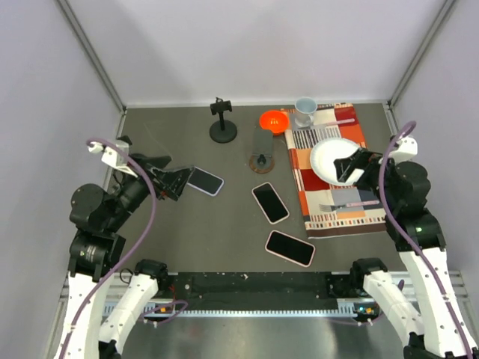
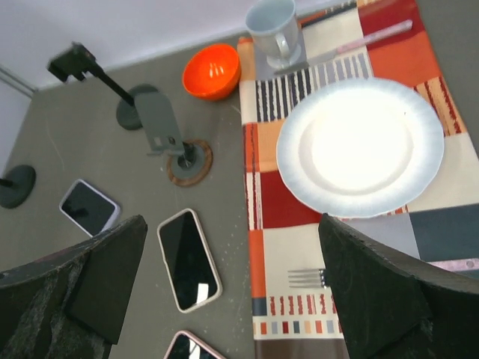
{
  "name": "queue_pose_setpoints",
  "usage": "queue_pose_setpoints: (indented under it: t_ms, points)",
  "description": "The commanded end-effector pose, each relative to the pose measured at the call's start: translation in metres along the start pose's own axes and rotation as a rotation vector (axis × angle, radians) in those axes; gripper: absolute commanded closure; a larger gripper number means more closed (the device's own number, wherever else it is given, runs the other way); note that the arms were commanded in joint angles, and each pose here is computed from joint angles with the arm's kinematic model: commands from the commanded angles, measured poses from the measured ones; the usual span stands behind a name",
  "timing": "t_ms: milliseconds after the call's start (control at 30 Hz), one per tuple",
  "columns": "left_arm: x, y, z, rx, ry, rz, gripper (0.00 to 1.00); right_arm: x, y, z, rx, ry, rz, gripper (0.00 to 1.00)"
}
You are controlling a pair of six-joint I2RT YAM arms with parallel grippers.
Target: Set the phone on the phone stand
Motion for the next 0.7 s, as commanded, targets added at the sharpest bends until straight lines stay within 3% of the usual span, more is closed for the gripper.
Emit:
queue_pose_setpoints:
  t_ms: [0,167,233,400,667]
  points:
    - [0.012,-0.020,0.011,0.072,-0.017,-0.044,0.01,-0.001,-0.016,0.018,0.024,0.034,-0.028,0.01]
    - [0.032,-0.056,0.018,0.186,-0.014,-0.141,0.01,0.028,-0.030,0.066,0.199,0.131,-0.029,0.01]
    - [0.040,-0.071,0.020,0.213,-0.012,-0.196,0.02,0.039,-0.026,0.082,0.191,0.060,-0.075,0.01]
    - [0.053,-0.096,0.018,0.281,0.005,-0.229,0.02,0.093,-0.058,0.136,0.292,0.097,-0.070,0.01]
    - [0.060,-0.110,0.009,0.314,0.045,-0.223,0.02,0.135,-0.065,0.208,0.270,-0.065,-0.059,0.01]
Point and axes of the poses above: each gripper's point midway between its finger pads, its own z axis out along the fingers, its own x axis along the line the jaws close on, y = z × x, the point moved 6 cm from there along -z, back along the fingers, and after that the axes turned 13 degrees about -z, right-handed, at the moved point
